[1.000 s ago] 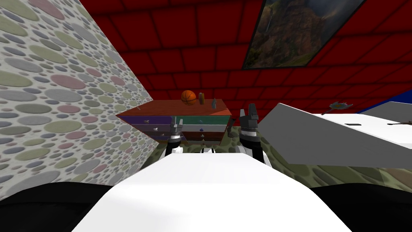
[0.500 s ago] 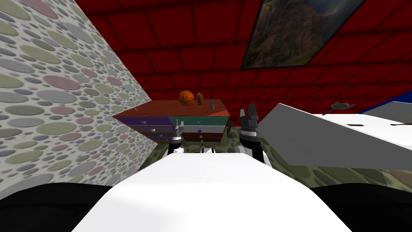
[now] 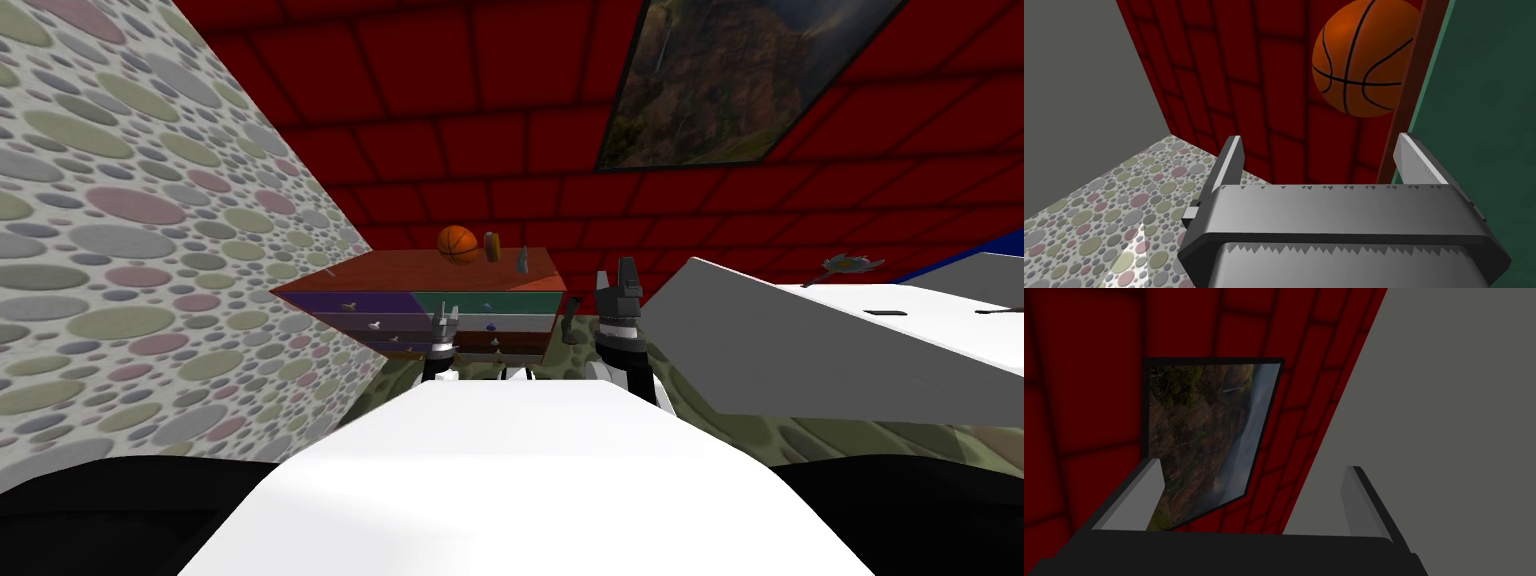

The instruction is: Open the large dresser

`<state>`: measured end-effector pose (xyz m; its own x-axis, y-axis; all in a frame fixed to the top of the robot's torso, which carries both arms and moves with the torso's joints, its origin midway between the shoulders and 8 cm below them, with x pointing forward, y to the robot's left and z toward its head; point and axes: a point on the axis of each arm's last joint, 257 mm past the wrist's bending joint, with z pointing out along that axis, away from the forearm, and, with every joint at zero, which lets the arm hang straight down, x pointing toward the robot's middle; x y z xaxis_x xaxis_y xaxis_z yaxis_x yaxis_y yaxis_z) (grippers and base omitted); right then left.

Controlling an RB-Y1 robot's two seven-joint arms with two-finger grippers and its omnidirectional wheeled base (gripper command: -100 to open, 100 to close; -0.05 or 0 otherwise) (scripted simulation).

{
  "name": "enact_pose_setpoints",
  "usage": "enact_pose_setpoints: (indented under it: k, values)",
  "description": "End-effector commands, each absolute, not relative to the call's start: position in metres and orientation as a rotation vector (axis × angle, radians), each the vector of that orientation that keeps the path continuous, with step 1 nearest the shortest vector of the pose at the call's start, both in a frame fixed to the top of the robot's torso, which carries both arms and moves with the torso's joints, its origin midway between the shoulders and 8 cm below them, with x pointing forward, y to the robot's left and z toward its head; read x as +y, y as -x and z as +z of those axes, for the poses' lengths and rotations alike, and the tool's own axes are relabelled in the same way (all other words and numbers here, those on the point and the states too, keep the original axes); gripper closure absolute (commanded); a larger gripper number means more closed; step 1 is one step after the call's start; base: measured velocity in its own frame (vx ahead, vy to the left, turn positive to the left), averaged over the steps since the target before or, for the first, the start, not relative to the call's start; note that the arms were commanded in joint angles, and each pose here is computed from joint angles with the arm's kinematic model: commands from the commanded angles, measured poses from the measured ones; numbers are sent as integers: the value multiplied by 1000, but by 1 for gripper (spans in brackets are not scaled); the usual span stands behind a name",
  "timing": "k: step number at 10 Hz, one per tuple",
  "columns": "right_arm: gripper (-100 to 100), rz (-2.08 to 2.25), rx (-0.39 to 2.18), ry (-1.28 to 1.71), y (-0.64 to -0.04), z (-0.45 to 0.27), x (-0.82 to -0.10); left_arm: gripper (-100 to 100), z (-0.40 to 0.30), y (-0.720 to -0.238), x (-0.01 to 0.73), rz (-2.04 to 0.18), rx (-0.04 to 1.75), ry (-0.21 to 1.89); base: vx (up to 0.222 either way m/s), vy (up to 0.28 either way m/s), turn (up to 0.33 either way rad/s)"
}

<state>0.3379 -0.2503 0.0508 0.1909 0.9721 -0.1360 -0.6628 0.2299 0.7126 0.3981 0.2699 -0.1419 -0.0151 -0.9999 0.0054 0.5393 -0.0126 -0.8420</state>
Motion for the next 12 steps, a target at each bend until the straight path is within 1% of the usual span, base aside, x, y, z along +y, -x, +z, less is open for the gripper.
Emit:
enact_pose_setpoints:
  k: [1, 12]
  values:
    - [0, 1241, 653, -576, -338, 51, -250, -100, -161, -400, 271, -1445, 788, 802, 49, -91, 3]
    - [0, 1241, 653, -576, -338, 51, -250, -100, -237, -399, 276, -1426, 833, 917, 28, -53, 2]
